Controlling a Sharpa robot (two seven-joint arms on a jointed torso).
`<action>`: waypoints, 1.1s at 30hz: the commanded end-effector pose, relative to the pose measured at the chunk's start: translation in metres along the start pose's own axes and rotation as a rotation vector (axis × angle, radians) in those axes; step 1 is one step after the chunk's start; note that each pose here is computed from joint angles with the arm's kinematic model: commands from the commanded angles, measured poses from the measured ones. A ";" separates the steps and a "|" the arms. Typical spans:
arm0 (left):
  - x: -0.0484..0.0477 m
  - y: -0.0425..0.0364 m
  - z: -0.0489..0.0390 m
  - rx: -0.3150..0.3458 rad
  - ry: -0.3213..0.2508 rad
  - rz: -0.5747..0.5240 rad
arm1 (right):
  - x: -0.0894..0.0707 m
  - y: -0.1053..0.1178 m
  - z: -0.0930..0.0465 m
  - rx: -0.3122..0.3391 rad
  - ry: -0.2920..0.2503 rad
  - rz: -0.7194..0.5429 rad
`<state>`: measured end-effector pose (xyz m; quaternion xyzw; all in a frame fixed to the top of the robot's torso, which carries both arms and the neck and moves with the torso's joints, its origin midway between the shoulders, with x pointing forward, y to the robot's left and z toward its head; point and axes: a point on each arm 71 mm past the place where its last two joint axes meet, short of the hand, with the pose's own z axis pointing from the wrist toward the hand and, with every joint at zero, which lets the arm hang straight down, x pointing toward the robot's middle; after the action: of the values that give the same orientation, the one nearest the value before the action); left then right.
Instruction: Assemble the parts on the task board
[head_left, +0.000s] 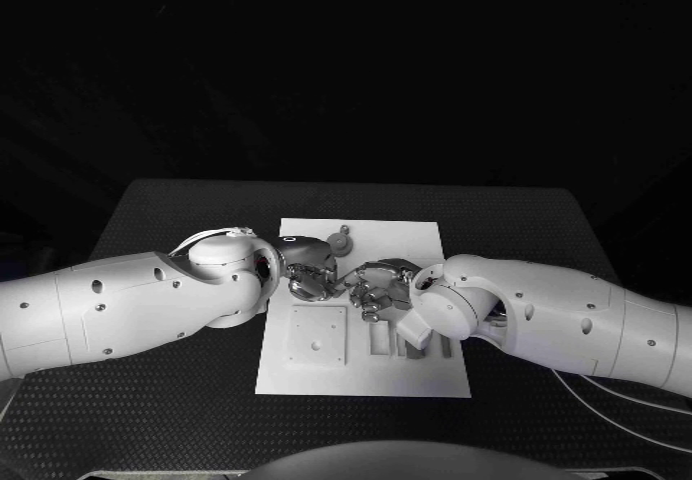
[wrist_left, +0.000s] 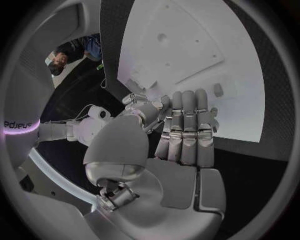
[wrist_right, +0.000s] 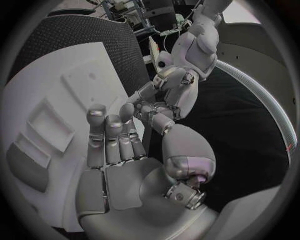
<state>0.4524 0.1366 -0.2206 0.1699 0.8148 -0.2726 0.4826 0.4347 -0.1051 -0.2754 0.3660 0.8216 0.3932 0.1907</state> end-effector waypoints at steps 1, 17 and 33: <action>0.0007 -0.0053 0.0010 0.030 0.010 0.002 | 0.005 0.003 0.000 -0.024 0.018 -0.010; 0.0012 -0.0049 0.0021 0.028 0.021 0.005 | 0.009 0.006 0.001 -0.045 0.014 -0.055; 0.0014 -0.0059 0.0032 0.030 0.025 0.007 | 0.012 0.009 0.004 -0.046 -0.013 -0.084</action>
<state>0.4544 0.1381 -0.2233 0.1737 0.8211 -0.2642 0.4753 0.4350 -0.0955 -0.2728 0.3425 0.8250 0.3929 0.2183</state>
